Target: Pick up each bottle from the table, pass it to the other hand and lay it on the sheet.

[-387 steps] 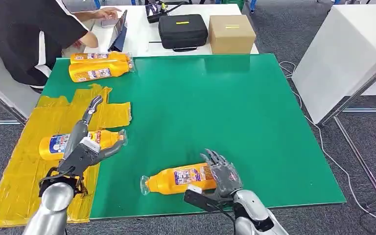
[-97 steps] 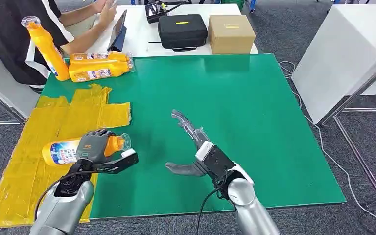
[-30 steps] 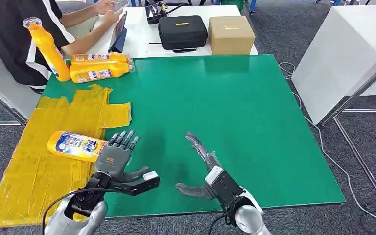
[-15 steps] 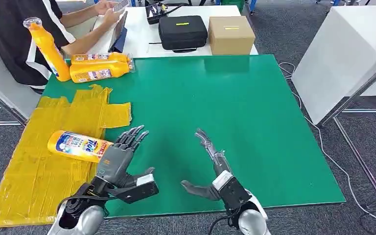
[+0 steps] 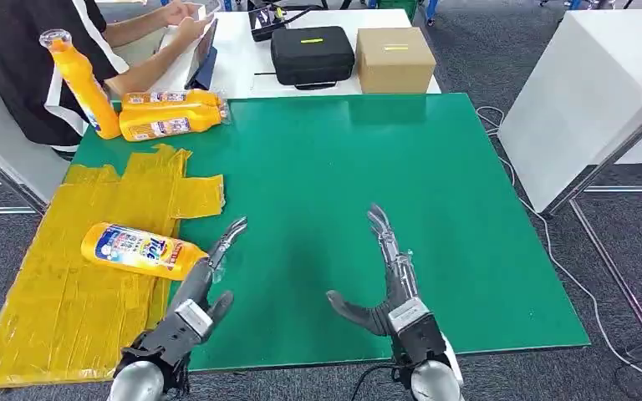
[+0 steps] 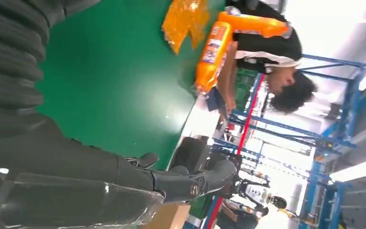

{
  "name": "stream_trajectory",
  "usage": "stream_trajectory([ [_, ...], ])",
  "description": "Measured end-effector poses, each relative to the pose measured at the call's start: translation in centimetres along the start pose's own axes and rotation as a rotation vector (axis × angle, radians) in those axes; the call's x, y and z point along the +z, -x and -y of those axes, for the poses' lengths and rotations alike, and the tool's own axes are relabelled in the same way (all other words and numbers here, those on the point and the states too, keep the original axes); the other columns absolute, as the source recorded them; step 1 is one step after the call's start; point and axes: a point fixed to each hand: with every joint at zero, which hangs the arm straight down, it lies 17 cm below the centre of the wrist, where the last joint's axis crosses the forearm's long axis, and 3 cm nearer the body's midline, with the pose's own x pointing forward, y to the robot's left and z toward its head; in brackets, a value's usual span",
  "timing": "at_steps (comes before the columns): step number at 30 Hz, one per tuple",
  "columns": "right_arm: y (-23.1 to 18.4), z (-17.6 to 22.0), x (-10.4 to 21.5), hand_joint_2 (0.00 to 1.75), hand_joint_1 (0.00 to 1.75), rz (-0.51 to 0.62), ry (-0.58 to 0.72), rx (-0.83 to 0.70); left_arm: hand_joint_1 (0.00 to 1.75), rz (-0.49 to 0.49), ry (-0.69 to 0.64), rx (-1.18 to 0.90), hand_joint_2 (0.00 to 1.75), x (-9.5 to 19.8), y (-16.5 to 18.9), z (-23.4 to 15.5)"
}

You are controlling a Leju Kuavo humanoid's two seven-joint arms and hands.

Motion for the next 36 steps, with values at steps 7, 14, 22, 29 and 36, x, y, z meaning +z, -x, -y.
stream_trajectory([
  [7, -0.9, 0.0, 0.7, 1.75, 0.0, 0.035, -0.017, 0.035, 0.0, -0.036, -0.032, 0.257, 0.0, 1.0, 0.4, 0.0],
  [14, -1.4, -0.3, 1.3, 1.75, 0.0, 0.04, -0.036, 0.043, 0.0, -0.043, -0.031, 0.297, 0.0, 1.9, 0.6, 0.5],
  [22, -1.7, -1.0, 2.1, 1.75, 0.0, 0.052, -0.065, 0.048, 0.0, -0.015, -0.043, 0.304, 0.0, 1.9, 0.1, 0.5],
  [29, -2.4, -1.2, 2.8, 1.75, 0.0, 0.073, -0.076, 0.059, 0.0, 0.029, -0.057, 0.281, 0.0, 1.9, -1.1, 0.2],
  [36, -3.2, -1.6, 3.0, 1.75, 0.0, 0.091, -0.092, 0.055, 0.0, 0.076, -0.049, 0.257, 0.0, 1.9, -2.8, 0.4],
])
